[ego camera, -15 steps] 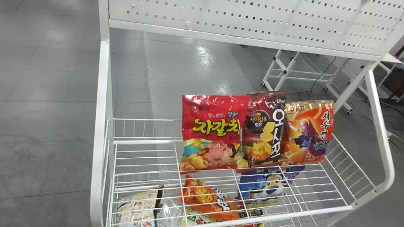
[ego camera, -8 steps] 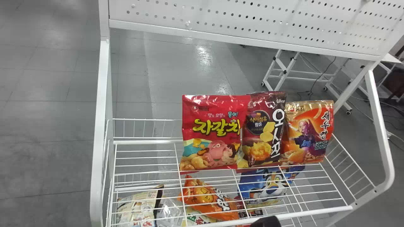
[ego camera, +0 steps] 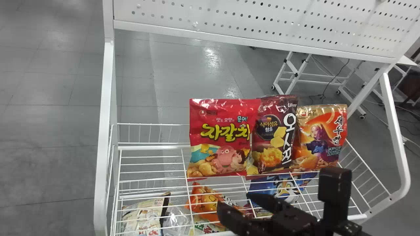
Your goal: Hold basket handle with left hand then pick Gkobukchip with right hand and place into basket
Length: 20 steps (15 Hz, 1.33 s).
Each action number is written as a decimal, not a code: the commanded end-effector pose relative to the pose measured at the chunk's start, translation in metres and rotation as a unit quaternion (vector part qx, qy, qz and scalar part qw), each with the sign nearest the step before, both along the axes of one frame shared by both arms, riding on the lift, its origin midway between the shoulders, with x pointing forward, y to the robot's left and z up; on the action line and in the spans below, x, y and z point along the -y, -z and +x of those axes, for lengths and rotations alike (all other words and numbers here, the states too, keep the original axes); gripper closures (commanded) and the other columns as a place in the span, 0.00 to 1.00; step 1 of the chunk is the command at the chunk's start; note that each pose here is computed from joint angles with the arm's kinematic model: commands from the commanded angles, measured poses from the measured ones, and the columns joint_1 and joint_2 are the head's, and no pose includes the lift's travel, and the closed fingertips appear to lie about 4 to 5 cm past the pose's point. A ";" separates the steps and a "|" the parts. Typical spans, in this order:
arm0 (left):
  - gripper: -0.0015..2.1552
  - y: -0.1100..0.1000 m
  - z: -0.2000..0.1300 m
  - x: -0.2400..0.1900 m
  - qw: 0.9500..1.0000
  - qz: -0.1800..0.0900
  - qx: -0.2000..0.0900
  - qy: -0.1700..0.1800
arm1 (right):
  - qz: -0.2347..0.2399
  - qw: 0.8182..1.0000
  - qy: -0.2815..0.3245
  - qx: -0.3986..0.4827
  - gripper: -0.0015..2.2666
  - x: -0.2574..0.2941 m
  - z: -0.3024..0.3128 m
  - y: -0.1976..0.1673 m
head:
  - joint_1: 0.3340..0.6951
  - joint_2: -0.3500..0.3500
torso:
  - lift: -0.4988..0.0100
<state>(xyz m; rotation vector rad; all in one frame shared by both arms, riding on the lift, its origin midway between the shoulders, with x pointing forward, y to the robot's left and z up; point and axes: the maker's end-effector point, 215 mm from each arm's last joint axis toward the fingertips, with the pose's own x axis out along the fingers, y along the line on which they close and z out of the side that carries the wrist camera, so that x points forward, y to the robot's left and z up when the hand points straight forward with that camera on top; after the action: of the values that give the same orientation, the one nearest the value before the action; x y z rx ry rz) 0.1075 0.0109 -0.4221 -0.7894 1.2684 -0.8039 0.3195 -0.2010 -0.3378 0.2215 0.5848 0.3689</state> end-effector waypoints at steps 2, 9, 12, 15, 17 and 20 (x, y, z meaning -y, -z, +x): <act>0.99 0.003 0.002 0.000 1.000 -0.001 -0.003 -0.001 | 0.021 0.994 0.030 0.099 0.06 0.014 0.035 -0.032 | 1.00 0.00 | 0.92; 0.99 0.006 0.013 0.006 1.000 -0.009 0.000 0.003 | -0.015 0.967 0.074 0.241 0.06 -0.004 0.055 -0.049 | 1.00 0.00 | 0.92; 0.99 0.006 0.015 0.007 1.000 -0.012 0.002 0.004 | -0.039 0.953 0.103 0.282 0.06 0.003 0.054 -0.053 | 1.00 0.00 | 0.92; 0.99 0.005 0.017 0.008 1.000 -0.018 0.001 0.004 | -0.043 0.956 0.108 0.269 0.06 0.006 0.052 -0.040 | 1.00 0.00 | 0.92; 0.99 0.005 0.016 0.009 1.000 -0.021 0.000 0.004 | -0.043 0.955 0.113 0.270 0.06 0.009 0.051 -0.037 | 1.00 0.00 | 0.92; 0.99 0.004 0.016 0.008 1.000 -0.025 -0.002 0.003 | -0.046 0.954 0.124 0.270 0.06 0.017 0.047 -0.025 | 1.00 0.00 | 0.92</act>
<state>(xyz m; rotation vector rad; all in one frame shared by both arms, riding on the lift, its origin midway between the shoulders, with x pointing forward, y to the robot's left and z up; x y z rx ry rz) 0.1239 0.0033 -0.4262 -0.8237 1.2564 -0.8441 0.3688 -0.2153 -0.3075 0.0945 0.0310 0.1505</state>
